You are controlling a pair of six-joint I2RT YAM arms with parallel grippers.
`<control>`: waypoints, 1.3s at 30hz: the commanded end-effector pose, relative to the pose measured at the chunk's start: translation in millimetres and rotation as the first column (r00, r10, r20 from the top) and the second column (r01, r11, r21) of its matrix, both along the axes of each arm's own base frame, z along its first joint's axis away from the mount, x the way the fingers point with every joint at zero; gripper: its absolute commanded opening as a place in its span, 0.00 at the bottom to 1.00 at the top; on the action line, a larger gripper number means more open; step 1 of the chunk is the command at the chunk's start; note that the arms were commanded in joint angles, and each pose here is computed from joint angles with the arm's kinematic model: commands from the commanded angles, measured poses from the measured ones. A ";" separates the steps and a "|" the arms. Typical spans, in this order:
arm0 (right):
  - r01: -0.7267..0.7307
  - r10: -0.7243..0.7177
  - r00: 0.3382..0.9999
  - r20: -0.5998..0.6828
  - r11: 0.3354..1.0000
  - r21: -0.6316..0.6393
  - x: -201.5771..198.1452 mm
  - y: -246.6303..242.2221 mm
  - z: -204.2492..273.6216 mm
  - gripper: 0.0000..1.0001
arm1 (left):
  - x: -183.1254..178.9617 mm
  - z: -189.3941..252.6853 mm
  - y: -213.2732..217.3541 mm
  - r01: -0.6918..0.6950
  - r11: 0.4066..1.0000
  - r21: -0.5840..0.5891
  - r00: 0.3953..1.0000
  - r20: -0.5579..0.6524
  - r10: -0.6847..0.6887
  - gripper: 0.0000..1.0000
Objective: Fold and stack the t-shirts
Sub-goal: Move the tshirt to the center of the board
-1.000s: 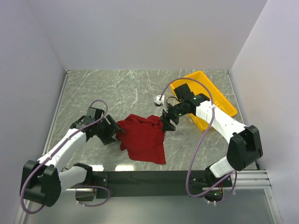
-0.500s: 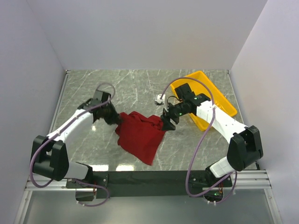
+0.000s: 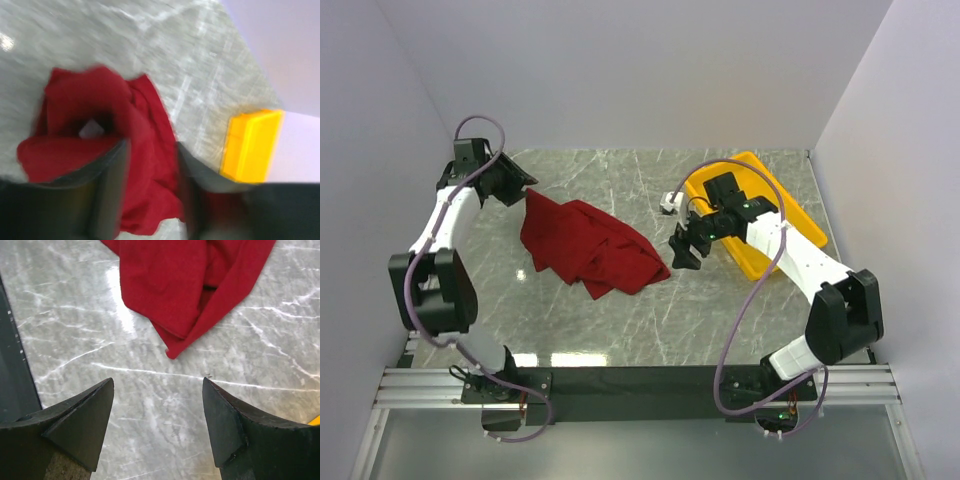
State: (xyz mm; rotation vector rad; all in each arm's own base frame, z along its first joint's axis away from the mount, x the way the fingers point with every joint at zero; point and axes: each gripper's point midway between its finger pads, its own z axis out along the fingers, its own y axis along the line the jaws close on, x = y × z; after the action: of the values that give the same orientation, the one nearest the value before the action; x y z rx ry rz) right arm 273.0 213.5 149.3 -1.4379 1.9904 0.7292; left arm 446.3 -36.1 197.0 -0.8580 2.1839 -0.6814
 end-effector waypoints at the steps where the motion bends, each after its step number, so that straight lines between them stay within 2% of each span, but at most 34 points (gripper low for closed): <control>1: 0.023 -0.023 0.999 0.045 1.000 0.001 24.0 4.7 7.2 0.78 | 15.3 21.0 13.3 0.033 0.997 0.064 0.998 0.058 -0.036 0.56; 4: -0.066 0.064 0.995 0.071 0.998 0.016 22.7 10.8 1.6 0.78 | 7.5 44.6 30.6 -0.003 0.983 0.182 0.994 0.109 -0.018 0.68; 7: -0.128 0.126 0.983 0.133 0.992 0.006 27.1 18.2 -8.1 0.78 | -12.2 48.0 36.0 0.012 0.972 0.235 0.993 0.108 -0.039 0.70; 10: -0.079 0.084 0.989 0.123 0.996 -0.042 48.1 27.1 -17.7 0.77 | -39.5 24.5 22.4 0.085 0.976 0.202 0.993 0.058 -0.099 0.70; 11: -0.039 0.042 0.997 0.066 0.998 -0.050 52.4 30.7 -29.1 0.77 | -54.8 -2.0 15.8 0.111 0.979 0.169 0.994 0.001 -0.113 0.70; 13: 0.016 -0.014 0.999 0.049 0.998 -0.054 65.4 38.9 -27.5 0.75 | -70.0 -7.7 6.2 0.133 0.982 0.133 0.990 0.017 -0.137 0.70; 14: 0.065 -0.066 0.998 -0.005 0.996 -0.061 68.5 42.0 -37.3 0.74 | -85.1 -29.7 2.1 0.138 0.985 0.101 0.990 -0.026 -0.136 0.70; 16: 0.121 -0.123 0.992 -0.015 0.989 -0.087 77.4 45.2 -41.9 0.71 | -95.6 -28.9 -2.9 0.140 0.986 0.086 0.990 0.007 -0.141 0.70; 17: 0.162 -0.168 0.984 -0.051 0.981 -0.105 79.3 44.6 -52.0 0.71 | -105.6 -41.8 -5.2 0.135 0.989 0.067 0.991 -0.019 -0.134 0.70; 21: 0.190 -0.201 0.976 -0.088 0.974 -0.122 77.5 44.1 -62.8 0.67 | -123.2 -53.2 -9.4 0.138 0.989 0.050 0.990 -0.028 -0.136 0.70; 24: 0.046 -0.051 0.993 -0.103 0.998 -0.050 51.5 55.2 -53.0 0.67 | -132.9 -67.7 -13.3 0.139 0.990 0.024 0.989 -0.055 -0.138 0.70; 25: -0.031 0.026 0.989 -0.147 0.999 -0.029 30.9 58.8 -52.4 0.67 | -134.5 -70.7 -16.6 0.145 0.989 0.004 0.988 -0.056 -0.145 0.70; 26: -0.137 0.135 0.986 -0.093 0.990 -0.016 21.0 63.8 -47.7 0.67 | -136.2 -78.0 -18.6 0.136 0.990 -0.018 0.989 -0.061 -0.137 0.70; 28: -0.238 0.236 0.968 -0.086 0.971 -0.021 0.1 65.1 -52.2 0.68 | -136.8 -86.9 -21.4 0.126 0.991 -0.045 0.989 -0.074 -0.129 0.69; 30: -0.335 0.335 0.942 -0.018 0.941 -0.041 -9.7 71.4 -52.4 0.68 | -132.3 -95.5 -20.6 0.092 0.993 -0.069 0.992 -0.080 -0.097 0.68; 35: -0.379 0.382 0.924 0.025 0.922 -0.079 -13.3 84.4 -55.3 0.69 | -116.6 -112.2 -19.1 0.023 0.993 -0.116 0.994 -0.104 -0.035 0.57; 39: -0.365 0.369 0.929 0.038 0.927 -0.083 -11.1 93.9 -56.5 0.69 | -106.6 -127.0 -25.1 0.015 0.990 -0.138 0.991 -0.130 -0.033 0.55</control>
State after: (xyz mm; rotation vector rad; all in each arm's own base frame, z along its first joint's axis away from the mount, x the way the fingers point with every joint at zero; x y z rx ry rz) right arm 252.2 299.1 77.7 -1.8897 1.8226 0.8122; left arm 320.1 -55.9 65.0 -0.9816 2.3537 -0.7690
